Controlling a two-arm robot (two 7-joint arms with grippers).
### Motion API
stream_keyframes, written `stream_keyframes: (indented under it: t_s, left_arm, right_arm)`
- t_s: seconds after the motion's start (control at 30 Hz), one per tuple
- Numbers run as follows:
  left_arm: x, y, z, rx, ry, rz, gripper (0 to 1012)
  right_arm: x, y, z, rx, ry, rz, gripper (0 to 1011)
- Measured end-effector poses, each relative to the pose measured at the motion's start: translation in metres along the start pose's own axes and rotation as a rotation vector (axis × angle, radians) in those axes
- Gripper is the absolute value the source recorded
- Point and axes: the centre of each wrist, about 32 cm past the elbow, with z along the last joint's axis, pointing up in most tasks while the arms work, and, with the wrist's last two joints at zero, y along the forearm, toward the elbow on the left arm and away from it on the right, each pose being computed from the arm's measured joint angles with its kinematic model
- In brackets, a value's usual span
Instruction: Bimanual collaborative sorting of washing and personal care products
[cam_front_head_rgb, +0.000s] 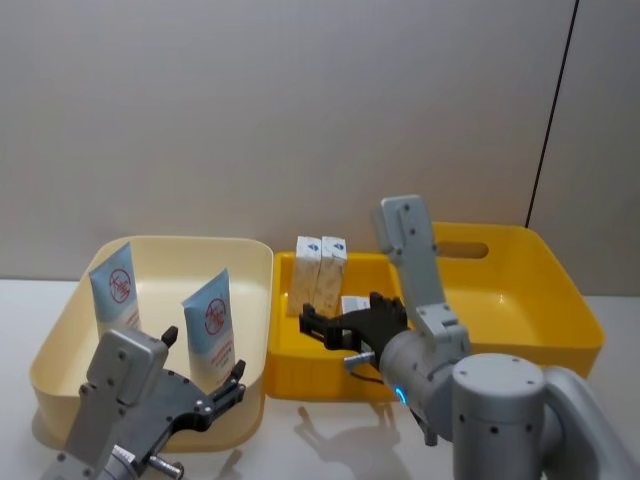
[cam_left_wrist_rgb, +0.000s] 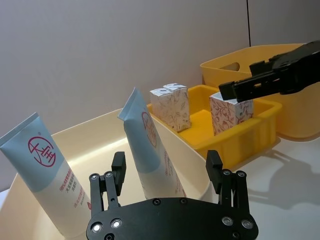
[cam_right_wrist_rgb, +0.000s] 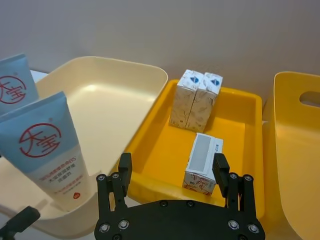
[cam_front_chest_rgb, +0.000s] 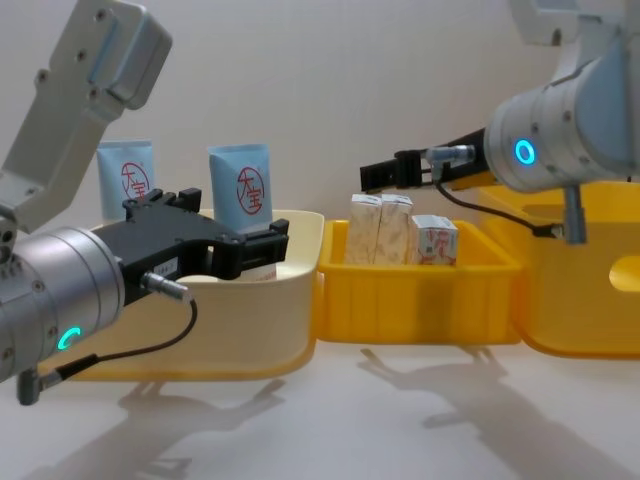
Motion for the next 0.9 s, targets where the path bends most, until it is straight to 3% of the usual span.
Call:
stream_keyframes:
  t_s: [0.4,0.9]
  left_arm:
    - [0.0000,0.0000,0.0000,0.000,0.000,0.000,1000]
    - [0.0000,0.0000,0.0000,0.000,0.000,0.000,1000]
  right_arm:
    - [0.006,0.023,0.004,-0.095,0.021,-0.022,1004]
    - [0.010,0.036,0.008,-0.113,0.048,-0.040,1005]
